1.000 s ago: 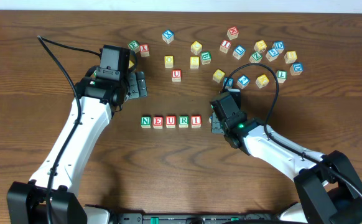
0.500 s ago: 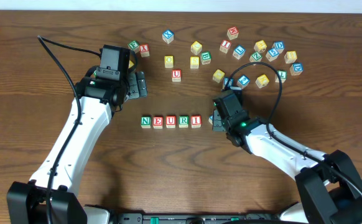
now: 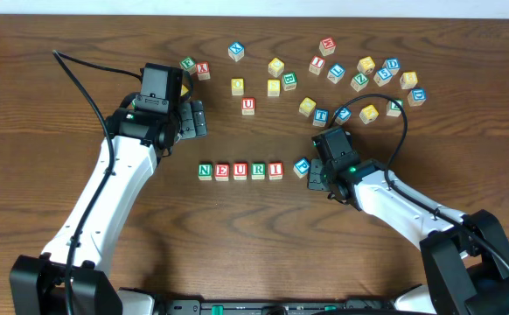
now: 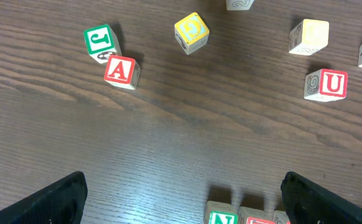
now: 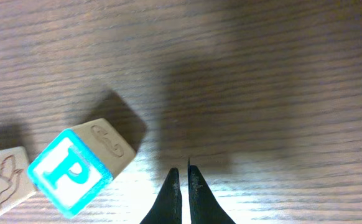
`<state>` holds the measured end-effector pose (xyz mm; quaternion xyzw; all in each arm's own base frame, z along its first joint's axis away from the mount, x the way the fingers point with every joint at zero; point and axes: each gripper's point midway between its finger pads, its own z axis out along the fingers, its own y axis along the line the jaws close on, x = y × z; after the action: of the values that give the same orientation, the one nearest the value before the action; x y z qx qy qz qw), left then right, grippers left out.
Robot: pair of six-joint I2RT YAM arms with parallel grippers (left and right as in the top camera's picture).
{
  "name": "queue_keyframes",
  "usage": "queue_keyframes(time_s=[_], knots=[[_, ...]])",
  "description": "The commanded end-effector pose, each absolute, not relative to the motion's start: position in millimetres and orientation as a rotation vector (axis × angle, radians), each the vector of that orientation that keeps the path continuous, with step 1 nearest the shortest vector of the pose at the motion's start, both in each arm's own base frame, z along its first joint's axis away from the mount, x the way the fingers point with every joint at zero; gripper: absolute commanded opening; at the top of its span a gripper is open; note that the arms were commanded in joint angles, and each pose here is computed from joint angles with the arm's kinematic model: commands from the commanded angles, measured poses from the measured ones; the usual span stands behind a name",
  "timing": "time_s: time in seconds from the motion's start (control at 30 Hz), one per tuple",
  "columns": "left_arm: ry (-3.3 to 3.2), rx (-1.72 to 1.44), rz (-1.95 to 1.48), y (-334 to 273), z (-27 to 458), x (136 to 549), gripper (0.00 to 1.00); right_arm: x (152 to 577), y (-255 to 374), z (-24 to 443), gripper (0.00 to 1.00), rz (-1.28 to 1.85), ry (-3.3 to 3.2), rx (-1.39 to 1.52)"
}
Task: Spell out NEURIPS
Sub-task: 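Slide the P block with the right gripper toward the right of I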
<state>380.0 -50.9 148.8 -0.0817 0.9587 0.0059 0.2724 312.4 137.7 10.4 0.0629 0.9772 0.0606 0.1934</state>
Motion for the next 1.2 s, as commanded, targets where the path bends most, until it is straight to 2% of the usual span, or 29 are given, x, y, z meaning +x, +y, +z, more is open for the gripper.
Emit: queue_keyframes(time_s=[0.0, 0.8, 1.17], knots=[[2.533, -0.222, 0.002, -51.0, 167.2, 385.8, 0.98, 307.7, 145.8, 6.5, 0.01, 0.222, 2.762, 0.195], [2.534, -0.222, 0.002, -50.9, 167.0, 385.7, 0.98, 303.4, 158.2, 7.0, 0.01, 0.313, 2.779, 0.241], [2.533, -0.222, 0.001, -51.0, 167.2, 385.9, 0.98, 309.4, 164.7, 11.2, 0.01, 0.254, 2.719, 0.193]])
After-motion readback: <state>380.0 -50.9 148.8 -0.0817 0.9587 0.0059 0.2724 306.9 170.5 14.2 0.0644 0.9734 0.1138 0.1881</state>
